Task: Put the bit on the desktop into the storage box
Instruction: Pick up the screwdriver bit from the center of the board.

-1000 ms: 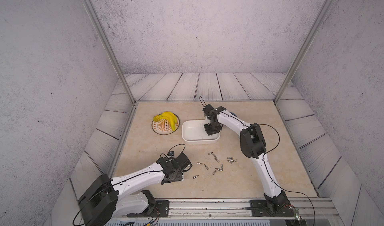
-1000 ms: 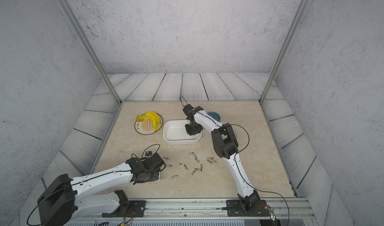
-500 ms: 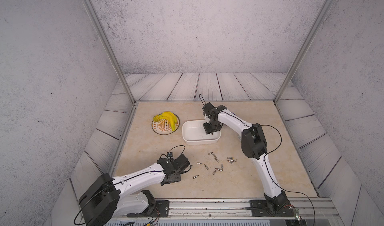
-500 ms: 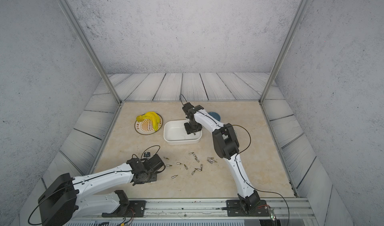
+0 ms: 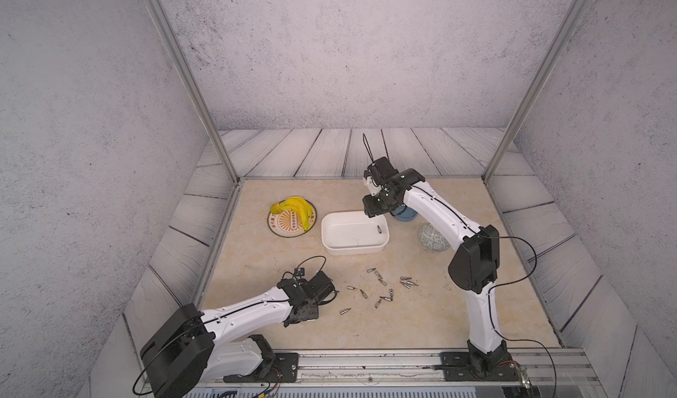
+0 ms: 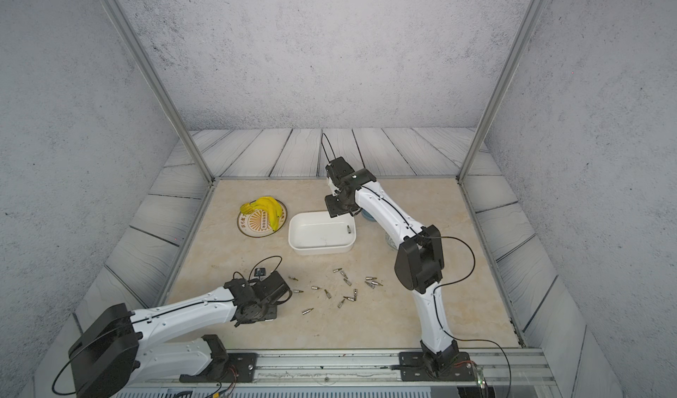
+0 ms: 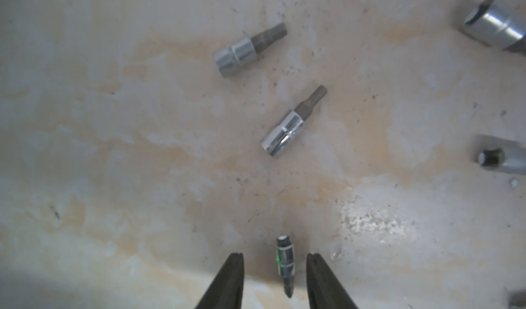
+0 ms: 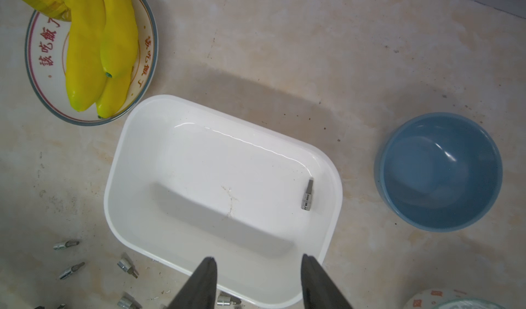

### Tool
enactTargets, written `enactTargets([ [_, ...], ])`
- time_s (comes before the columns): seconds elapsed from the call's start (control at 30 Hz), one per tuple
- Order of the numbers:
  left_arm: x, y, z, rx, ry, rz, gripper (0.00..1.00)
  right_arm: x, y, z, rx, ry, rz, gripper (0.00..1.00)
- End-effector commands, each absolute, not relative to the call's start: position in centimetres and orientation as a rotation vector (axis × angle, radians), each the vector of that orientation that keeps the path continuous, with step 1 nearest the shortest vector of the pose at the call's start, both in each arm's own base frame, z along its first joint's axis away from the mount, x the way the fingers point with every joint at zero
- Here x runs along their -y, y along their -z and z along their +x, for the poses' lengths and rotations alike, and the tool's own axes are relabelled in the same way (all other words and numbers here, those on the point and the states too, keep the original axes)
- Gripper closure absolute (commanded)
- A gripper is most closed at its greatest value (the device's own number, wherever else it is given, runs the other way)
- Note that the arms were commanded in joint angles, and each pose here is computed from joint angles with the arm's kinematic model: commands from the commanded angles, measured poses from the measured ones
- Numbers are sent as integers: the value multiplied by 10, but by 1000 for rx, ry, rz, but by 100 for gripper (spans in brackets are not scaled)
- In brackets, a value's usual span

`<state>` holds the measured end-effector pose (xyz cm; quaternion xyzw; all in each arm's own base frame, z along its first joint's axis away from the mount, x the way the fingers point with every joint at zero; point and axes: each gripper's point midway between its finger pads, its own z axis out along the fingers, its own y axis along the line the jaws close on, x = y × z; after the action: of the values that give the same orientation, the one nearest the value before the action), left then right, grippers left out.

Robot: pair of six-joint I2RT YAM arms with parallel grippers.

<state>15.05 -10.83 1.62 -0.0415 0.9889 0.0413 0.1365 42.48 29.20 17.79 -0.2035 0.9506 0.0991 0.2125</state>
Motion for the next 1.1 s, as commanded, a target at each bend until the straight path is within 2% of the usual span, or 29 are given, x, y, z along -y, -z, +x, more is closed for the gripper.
enactTargets([
  [0.0, 115, -12, 150, -2894, -96, -98, 58, -283, -172, 420, -2665, -224, -578, 47],
  [0.27, 110, -1, 146, -2926, -138, -101, 62, -278, -175, 417, -2663, -204, -581, 47],
  [0.4, 109, -2, 146, -2923, -116, -112, 72, -275, -175, 415, -2665, -196, -579, 48],
  [0.57, 104, 0, 142, -2933, -123, -117, 73, -271, -176, 411, -2662, -184, -576, 47],
  [0.7, 106, 2, 142, -2937, -109, -115, 85, -268, -179, 407, -2657, -182, -569, 47],
  [0.83, 107, 0, 144, -2933, -103, -106, 91, -260, -182, 401, -2653, -162, -560, 47],
  [0.93, 108, -1, 144, -2930, -103, -97, 99, -254, -184, 396, -2651, -145, -555, 47],
  [1.07, 113, -19, 152, -2907, -90, -66, 100, -244, -186, 384, -2654, -134, -536, 47],
])
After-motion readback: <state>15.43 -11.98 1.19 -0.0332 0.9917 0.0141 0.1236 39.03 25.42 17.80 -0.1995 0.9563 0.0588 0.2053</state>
